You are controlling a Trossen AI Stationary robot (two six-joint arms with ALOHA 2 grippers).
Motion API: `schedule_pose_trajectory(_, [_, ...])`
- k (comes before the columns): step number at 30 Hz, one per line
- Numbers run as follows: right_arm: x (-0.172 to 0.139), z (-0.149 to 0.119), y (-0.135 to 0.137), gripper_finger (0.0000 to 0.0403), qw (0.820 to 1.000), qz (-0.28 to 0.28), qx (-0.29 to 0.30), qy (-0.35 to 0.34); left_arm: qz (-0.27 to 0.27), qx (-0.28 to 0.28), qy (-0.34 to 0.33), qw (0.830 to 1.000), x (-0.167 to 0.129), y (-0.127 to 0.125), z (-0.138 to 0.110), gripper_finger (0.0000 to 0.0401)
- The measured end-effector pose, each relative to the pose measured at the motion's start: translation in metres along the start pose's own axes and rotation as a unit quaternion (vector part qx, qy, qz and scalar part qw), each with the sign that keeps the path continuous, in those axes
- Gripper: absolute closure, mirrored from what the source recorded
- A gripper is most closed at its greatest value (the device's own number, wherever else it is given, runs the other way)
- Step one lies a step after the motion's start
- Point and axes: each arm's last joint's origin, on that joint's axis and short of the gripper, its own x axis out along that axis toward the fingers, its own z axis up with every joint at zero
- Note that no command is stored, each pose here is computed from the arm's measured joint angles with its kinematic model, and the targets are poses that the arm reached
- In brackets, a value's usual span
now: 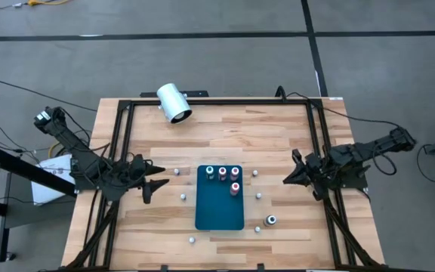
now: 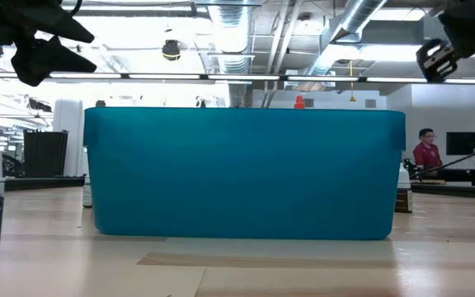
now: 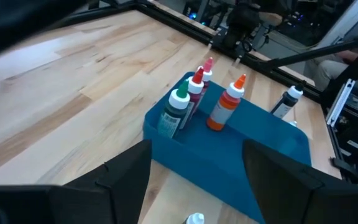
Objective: Pick & Place food coloring
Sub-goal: Put the big black food coloring bottle into the blue container
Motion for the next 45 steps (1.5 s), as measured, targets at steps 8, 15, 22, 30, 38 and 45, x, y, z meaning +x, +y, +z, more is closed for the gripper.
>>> schedule_pose_trajectory(8, [0.019, 0.011, 0.018, 0.0403, 0.996, 0.028, -0.015, 0.082, 0.023, 0.01, 0.016, 1.0, 0.0, 0.006, -0.005, 0.0159])
schedule_pose_trajectory(15, [0.029, 0.03, 0.045, 0.0403, 0.988, 0.085, -0.029, 0.123, 0.037, 0.011, 0.027, 0.999, -0.001, 0.01, -0.008, 0.0159])
schedule_pose_trajectory(22, [0.036, 0.043, 0.066, 0.0403, 0.974, 0.097, 0.026, 0.202, 0.042, 0.018, 0.031, 0.998, -0.001, 0.012, -0.009, 0.0159])
schedule_pose_trajectory(30, [0.049, 0.031, 0.073, 0.0403, 0.957, 0.066, 0.097, 0.266, 0.043, 0.019, 0.032, 0.998, -0.001, 0.012, -0.009, 0.0159])
schedule_pose_trajectory(38, [0.061, 0.021, 0.064, 0.0403, 0.927, -0.019, 0.226, 0.3, 0.041, 0.017, 0.032, 0.998, -0.001, 0.012, -0.009, 0.0159])
schedule_pose_trajectory(45, [0.06, 0.018, 0.054, 0.0403, 0.901, -0.056, 0.28, 0.326, 0.04, 0.016, 0.032, 0.999, -0.001, 0.011, -0.009, 0.0159])
